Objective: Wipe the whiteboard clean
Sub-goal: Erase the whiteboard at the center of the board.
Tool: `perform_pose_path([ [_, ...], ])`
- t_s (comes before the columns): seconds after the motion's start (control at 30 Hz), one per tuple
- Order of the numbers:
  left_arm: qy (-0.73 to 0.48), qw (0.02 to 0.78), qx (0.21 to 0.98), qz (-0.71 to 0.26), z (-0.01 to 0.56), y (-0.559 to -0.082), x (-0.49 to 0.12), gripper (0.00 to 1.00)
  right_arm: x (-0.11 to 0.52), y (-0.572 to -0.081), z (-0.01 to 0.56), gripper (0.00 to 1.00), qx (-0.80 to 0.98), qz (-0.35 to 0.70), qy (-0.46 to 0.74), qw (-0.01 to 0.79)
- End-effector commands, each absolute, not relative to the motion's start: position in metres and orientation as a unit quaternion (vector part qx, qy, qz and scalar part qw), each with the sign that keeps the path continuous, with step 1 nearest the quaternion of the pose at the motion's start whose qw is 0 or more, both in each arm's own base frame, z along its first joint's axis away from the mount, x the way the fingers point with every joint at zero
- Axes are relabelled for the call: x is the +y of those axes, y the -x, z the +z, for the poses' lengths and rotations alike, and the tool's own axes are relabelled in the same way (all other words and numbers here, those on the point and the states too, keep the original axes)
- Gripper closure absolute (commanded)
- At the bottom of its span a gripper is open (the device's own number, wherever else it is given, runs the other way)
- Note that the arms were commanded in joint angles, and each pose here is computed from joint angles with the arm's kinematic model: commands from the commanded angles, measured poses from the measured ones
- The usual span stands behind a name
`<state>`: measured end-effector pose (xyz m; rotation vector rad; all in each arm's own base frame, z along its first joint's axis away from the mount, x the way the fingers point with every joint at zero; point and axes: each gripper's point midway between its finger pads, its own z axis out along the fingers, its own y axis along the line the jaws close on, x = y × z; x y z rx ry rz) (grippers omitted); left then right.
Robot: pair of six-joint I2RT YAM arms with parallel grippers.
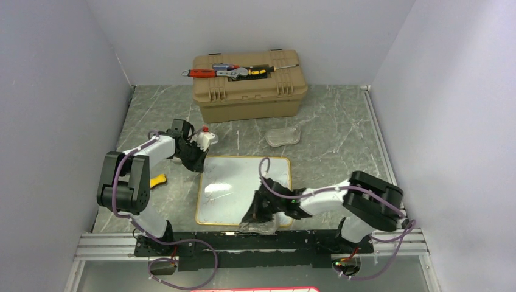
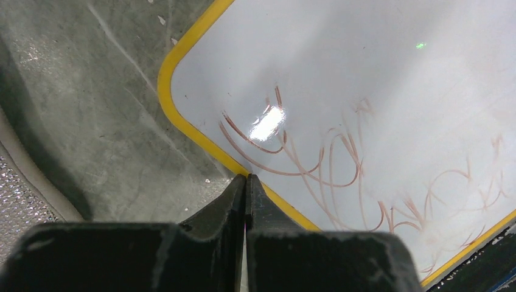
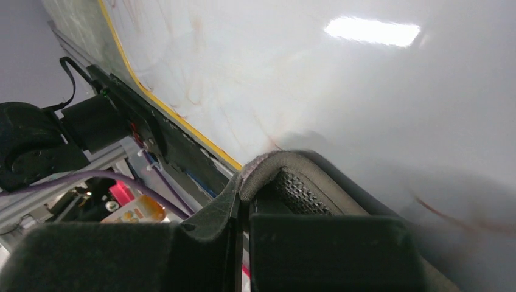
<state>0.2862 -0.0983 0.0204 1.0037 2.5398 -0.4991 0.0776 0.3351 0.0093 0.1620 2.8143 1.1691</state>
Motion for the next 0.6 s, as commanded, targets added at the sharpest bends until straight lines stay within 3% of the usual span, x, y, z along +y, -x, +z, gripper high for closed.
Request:
perform_pose_path([
  [0.0, -0.354, 0.149, 0.904, -0.187, 0.012, -0.267, -0.099, 0.92, 0.273, -0.063, -0.083, 1.0, 0.993, 0.116, -0.009, 0.001],
  [0.1, -0.354, 0.148, 0.905, -0.185, 0.011, -0.268, -0.1, 0.92, 0.348, -0.083, -0.086, 1.0, 0.988, 0.149, 0.052, 0.002],
  [0.2, -0.355, 0.144, 0.905, -0.183, 0.009, -0.268, -0.1, 0.92, 0.374, -0.092, -0.09, 1.0, 0.987, 0.14, 0.08, -0.003],
  [0.47, -0.359, 0.141, 0.906, -0.178, 0.004, -0.27, -0.098, 0.92, 0.233, -0.067, -0.078, 1.0, 0.998, 0.068, -0.008, 0.009],
  [0.57, -0.359, 0.142, 0.905, -0.177, 0.004, -0.272, -0.098, 0.92, 0.221, -0.061, -0.069, 1.0, 0.997, 0.079, -0.014, 0.022],
])
